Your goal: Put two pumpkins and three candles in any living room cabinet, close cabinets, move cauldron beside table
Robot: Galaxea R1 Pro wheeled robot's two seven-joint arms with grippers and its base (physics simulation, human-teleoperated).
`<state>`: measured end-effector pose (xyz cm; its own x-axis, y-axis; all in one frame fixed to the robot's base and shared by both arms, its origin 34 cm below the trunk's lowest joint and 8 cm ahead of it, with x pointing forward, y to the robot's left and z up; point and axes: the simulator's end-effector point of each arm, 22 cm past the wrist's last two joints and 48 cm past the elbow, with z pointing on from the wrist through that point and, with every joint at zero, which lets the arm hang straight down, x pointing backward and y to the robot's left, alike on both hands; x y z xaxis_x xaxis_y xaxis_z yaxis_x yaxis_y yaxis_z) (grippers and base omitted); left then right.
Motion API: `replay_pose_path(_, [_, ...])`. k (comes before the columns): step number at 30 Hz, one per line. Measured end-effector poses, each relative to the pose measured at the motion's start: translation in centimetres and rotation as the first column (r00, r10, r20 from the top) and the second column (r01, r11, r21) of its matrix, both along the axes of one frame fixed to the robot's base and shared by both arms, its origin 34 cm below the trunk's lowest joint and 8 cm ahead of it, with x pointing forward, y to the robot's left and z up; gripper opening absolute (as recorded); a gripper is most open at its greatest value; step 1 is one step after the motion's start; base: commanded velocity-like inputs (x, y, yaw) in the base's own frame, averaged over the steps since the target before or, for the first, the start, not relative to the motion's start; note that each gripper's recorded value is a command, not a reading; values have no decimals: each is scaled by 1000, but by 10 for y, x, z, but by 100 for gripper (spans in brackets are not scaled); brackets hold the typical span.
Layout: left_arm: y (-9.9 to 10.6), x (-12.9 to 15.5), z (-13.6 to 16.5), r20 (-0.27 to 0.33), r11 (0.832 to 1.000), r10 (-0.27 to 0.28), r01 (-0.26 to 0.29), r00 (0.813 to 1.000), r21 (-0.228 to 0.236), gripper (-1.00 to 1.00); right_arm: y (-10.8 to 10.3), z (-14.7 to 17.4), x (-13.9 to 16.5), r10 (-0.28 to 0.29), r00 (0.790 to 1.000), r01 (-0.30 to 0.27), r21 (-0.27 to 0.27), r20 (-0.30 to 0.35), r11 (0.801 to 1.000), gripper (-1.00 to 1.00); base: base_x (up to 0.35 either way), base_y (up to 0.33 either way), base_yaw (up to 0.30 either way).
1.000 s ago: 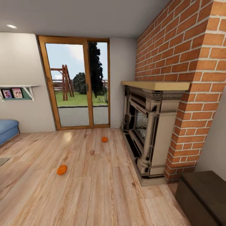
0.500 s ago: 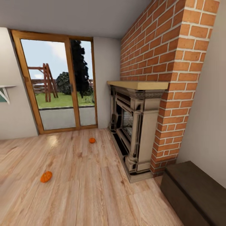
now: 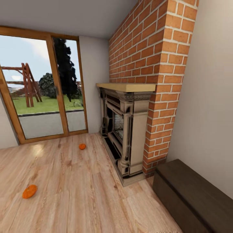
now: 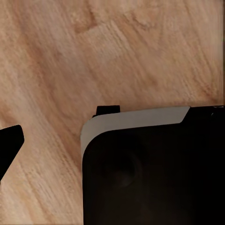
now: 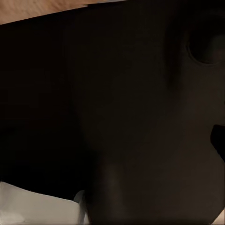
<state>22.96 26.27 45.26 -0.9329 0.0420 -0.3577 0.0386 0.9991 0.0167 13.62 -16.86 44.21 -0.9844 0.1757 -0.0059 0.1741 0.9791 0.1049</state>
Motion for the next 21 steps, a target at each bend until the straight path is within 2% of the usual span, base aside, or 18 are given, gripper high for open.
replay_pose_path(21, [-1,-7,-2,-21,1000,-1,0,1000,-2,100,6,1,0,3,1000,-3,7,-3,1000,100,0,0,-230])
